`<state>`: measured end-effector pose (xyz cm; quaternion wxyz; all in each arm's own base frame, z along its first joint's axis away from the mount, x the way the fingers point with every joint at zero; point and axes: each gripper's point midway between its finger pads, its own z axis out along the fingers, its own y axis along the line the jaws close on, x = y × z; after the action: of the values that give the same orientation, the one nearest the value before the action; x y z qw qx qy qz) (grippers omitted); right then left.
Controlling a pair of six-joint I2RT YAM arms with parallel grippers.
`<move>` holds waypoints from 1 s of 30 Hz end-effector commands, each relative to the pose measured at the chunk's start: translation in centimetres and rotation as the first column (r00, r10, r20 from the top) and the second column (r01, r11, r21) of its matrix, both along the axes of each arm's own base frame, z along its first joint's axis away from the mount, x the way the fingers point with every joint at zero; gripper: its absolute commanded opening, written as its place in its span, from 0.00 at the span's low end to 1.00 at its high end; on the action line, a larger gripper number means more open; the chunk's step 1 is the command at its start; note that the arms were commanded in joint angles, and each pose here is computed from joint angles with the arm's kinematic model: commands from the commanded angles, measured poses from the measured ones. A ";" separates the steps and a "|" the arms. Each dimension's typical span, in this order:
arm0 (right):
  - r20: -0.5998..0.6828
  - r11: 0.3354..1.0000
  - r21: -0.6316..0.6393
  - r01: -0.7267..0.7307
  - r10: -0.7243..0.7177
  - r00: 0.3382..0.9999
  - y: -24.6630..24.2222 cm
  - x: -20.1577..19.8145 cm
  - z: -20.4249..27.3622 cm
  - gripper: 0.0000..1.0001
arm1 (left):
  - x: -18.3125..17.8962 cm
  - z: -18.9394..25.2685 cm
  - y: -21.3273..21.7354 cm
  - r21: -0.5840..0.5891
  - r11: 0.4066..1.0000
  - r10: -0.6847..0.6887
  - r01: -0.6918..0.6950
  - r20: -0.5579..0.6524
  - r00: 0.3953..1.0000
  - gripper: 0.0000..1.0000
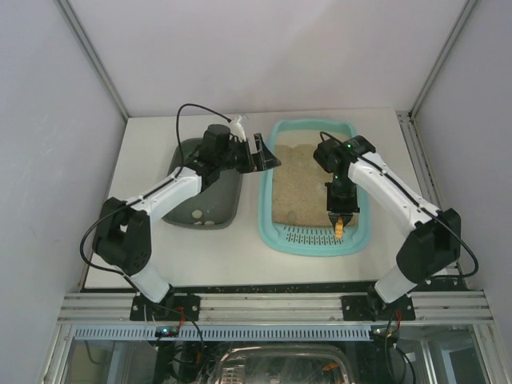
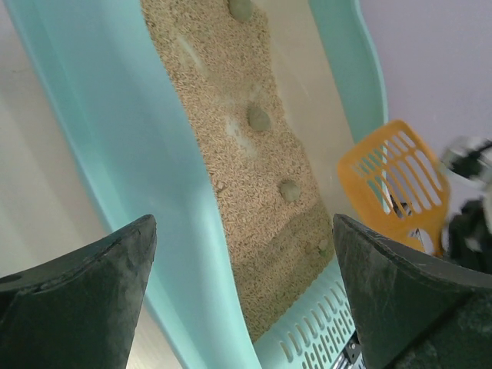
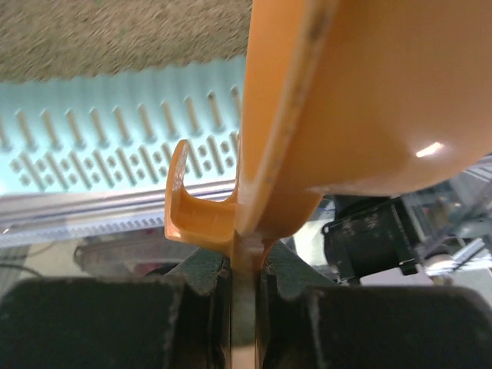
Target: Clean the litter box
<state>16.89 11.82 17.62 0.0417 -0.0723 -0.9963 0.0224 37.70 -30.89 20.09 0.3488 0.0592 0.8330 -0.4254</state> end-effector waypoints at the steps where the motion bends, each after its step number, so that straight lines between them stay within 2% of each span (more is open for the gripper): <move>1: 0.040 0.988 -0.147 -0.046 0.052 0.998 -2.6 2.8 -0.8 0.00 | -1.6 3.4 -0.5 -0.048 0.998 -0.022 0.026 0.085 0.996 1.00; 5: 0.073 0.971 -0.226 -0.077 0.096 0.993 -3.5 5.7 -1.7 0.00 | -1.9 3.2 0.0 -0.034 0.999 -0.014 0.017 0.085 0.996 1.00; 11: 0.064 0.967 -0.222 -0.126 0.144 0.987 -2.6 8.6 -4.1 0.00 | -2.3 2.4 0.6 -0.007 1.000 -0.011 0.012 0.076 0.997 1.00; 18: 0.015 0.948 -0.254 -0.189 0.200 0.980 -2.8 10.3 -6.8 0.00 | -1.8 2.8 1.1 0.001 1.000 0.018 -0.019 0.071 0.997 1.00; 23: 0.014 0.948 -0.272 -0.164 0.174 0.985 -3.9 11.8 -8.0 0.00 | -2.1 2.4 1.0 -0.009 1.000 0.013 -0.013 0.032 0.999 1.00; 30: -0.010 0.955 -0.238 -0.178 0.181 0.983 -2.8 12.6 -10.1 0.00 | -0.6 2.0 2.4 0.001 0.999 0.054 -0.054 0.025 0.998 1.00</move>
<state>27.83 8.16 7.81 0.0471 0.0013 -0.9867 0.1557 35.97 -29.70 20.17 0.3437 0.0510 0.8422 -0.4122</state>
